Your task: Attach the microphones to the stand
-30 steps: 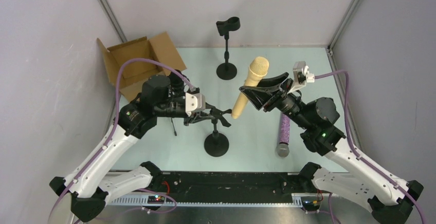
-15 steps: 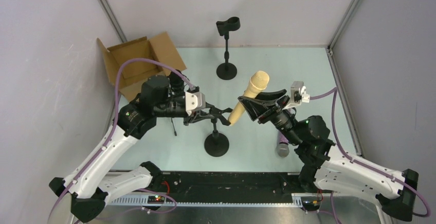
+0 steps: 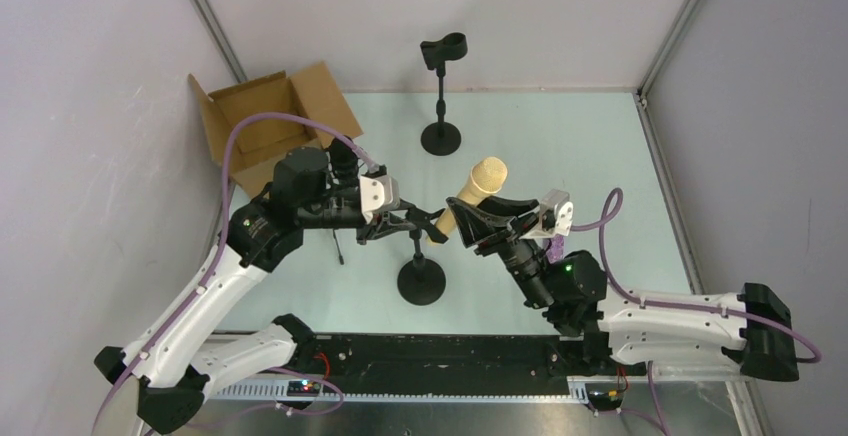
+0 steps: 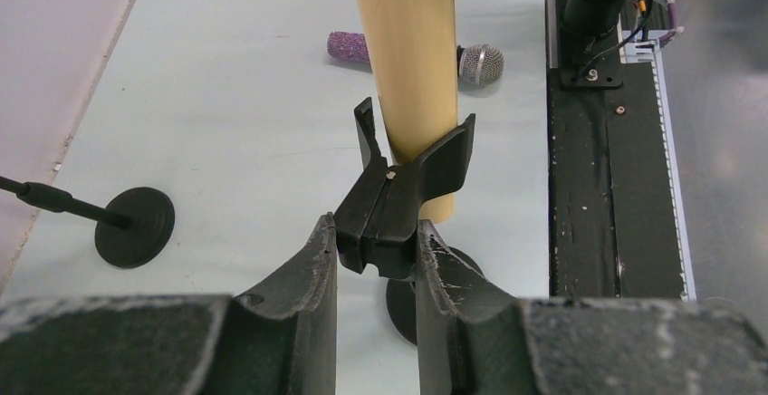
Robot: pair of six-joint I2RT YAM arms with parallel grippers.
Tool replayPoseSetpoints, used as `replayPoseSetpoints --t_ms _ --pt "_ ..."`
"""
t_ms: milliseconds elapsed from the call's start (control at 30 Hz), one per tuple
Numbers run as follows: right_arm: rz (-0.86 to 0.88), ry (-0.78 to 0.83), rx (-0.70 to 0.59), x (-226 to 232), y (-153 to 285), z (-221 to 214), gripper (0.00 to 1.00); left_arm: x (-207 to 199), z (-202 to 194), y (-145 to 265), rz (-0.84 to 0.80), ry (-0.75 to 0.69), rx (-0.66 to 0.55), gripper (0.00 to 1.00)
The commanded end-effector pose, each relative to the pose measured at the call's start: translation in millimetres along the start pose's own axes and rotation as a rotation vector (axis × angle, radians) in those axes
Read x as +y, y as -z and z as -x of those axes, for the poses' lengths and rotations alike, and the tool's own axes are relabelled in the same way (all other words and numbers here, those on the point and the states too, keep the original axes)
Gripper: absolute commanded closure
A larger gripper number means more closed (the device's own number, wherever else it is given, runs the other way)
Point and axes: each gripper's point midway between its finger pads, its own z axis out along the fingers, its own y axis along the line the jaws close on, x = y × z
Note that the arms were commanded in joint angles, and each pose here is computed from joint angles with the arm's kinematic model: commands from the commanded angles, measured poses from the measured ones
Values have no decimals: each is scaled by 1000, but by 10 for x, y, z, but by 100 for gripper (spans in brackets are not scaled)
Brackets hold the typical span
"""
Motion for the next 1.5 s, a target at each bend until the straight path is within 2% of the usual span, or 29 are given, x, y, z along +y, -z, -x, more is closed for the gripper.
replayPoseSetpoints --t_ms 0,733,1000,1133,1200,1267,1300,1333,1367,1400,1433,1467 --pt "-71 -28 -117 -35 -7 232 100 102 -98 25 64 20 45 100" --pt "-89 -24 -95 -7 -9 -28 100 100 -63 25 73 25 39 96" --pt "-79 15 -81 8 -23 -92 100 76 -25 14 63 23 31 93" --pt "-79 26 -73 3 -26 -124 100 74 -17 14 61 24 28 85" --pt "-78 29 -70 4 -27 -136 100 69 -14 17 60 24 28 77" --pt "-79 32 -69 1 -28 -143 100 72 -12 22 63 24 27 57" --pt "-80 34 -68 -2 -29 -147 100 69 -14 21 63 24 28 52" --pt "-80 36 -67 -3 -29 -153 100 73 -14 26 66 23 27 39" --pt "-80 36 -66 -1 -28 -156 100 75 -11 29 67 21 27 32" --pt "-81 37 -66 -2 -29 -156 100 74 -13 31 67 19 27 21" --pt "-80 36 -67 -2 -29 -156 100 66 -5 37 67 14 24 15" --pt "-80 36 -67 0 -28 -153 100 65 -2 38 66 11 23 4"
